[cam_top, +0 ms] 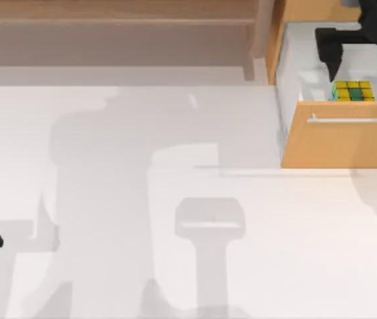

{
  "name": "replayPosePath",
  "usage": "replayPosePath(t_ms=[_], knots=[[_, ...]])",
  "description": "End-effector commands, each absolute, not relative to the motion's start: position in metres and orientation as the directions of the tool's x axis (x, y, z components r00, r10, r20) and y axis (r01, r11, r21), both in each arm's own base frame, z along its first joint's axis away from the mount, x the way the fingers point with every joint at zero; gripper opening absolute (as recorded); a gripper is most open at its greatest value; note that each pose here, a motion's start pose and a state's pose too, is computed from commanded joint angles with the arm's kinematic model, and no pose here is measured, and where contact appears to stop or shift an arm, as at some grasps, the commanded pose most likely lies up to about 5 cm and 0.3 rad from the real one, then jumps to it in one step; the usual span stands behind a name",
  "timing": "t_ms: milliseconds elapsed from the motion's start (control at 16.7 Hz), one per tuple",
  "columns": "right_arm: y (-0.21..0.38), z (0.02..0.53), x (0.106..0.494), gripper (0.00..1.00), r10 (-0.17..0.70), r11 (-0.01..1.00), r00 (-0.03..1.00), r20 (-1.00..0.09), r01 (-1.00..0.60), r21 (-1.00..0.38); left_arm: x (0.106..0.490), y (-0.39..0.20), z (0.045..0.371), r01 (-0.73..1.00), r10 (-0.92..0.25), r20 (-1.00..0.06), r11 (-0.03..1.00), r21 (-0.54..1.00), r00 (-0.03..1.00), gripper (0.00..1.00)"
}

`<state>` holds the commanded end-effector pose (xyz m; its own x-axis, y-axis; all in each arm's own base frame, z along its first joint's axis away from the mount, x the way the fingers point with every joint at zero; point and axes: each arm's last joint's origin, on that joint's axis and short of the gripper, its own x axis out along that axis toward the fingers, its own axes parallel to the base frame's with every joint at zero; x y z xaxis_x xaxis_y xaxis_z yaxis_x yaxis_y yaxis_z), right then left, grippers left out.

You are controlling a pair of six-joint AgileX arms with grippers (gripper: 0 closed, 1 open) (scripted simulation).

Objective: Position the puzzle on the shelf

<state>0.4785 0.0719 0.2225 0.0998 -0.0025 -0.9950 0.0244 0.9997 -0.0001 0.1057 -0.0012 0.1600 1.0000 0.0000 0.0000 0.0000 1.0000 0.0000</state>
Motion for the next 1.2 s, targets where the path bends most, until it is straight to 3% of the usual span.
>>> replayPosePath(t_ms=[600, 1200], knots=[[0.072, 0.217, 0.474, 1.0, -0.001, 1.0, 0.099, -0.995, 0.022, 0.001, 0.106, -0.001, 0.16, 0.0, 0.0, 0.0, 1.0, 0.0, 1.0, 1.0], [0.072, 0.163, 0.489, 1.0, -0.003, 1.0, 0.1, -0.995, 0.024, 0.0, 0.106, -0.001, 0.16, 0.0, 0.0, 0.0, 1.0, 0.0, 1.0, 1.0]])
